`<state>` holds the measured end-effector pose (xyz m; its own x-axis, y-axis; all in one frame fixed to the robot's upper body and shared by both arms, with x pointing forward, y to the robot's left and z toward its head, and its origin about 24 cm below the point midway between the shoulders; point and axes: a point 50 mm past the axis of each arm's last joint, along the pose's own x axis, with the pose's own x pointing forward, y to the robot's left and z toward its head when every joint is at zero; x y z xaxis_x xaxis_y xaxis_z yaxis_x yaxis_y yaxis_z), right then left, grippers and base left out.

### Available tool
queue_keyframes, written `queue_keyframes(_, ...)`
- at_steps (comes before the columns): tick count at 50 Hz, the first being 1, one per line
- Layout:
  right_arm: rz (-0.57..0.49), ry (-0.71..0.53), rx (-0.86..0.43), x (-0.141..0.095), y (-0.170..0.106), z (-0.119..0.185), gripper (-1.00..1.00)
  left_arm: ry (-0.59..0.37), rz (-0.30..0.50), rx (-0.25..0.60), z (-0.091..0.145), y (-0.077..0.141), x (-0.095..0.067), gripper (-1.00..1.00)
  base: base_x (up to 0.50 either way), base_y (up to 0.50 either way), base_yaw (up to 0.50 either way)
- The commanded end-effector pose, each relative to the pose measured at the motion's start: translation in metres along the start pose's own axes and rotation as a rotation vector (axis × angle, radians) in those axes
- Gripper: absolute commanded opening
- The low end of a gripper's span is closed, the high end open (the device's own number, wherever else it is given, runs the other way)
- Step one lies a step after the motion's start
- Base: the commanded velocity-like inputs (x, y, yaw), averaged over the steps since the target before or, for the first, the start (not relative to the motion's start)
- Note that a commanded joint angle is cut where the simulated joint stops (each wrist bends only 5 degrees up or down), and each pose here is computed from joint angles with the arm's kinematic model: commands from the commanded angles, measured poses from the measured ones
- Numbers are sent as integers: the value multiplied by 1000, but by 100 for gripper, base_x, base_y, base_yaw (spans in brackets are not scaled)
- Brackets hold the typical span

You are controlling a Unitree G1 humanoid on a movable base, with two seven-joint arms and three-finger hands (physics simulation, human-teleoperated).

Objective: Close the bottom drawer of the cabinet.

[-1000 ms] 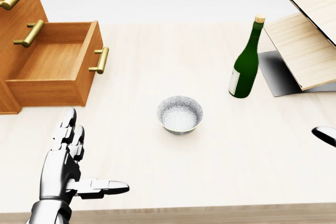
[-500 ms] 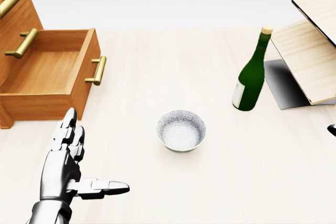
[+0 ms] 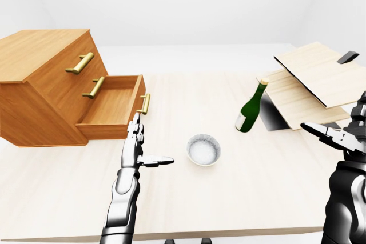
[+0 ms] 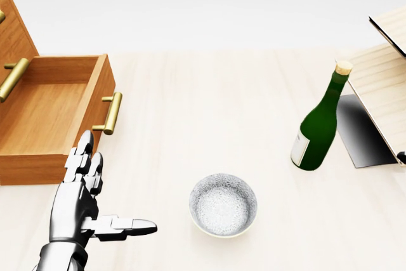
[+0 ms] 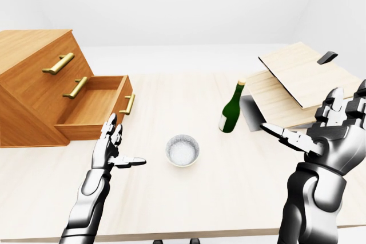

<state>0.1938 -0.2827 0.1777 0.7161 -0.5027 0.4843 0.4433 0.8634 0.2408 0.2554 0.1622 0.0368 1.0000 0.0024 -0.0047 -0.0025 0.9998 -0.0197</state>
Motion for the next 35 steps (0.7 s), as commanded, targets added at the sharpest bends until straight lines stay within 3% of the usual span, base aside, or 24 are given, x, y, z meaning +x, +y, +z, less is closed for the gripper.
queue_keyframes(1,-1,2,-2,0,-1,0,100,4,1,0,-1,0,-1,100,36,0,0)
queue_keyframes(15,-12,8,10,-1,-3,-1,100,5,2,5,-1,0,4,100,28,0,0)
queue_keyframes(24,-13,-9,24,-1,-3,4,100,10,22,18,10,5,41,100,0,0,0)
queue_keyframes(35,-12,3,26,-2,-4,1,100,-10,65,53,28,16,73,100,0,0,0)
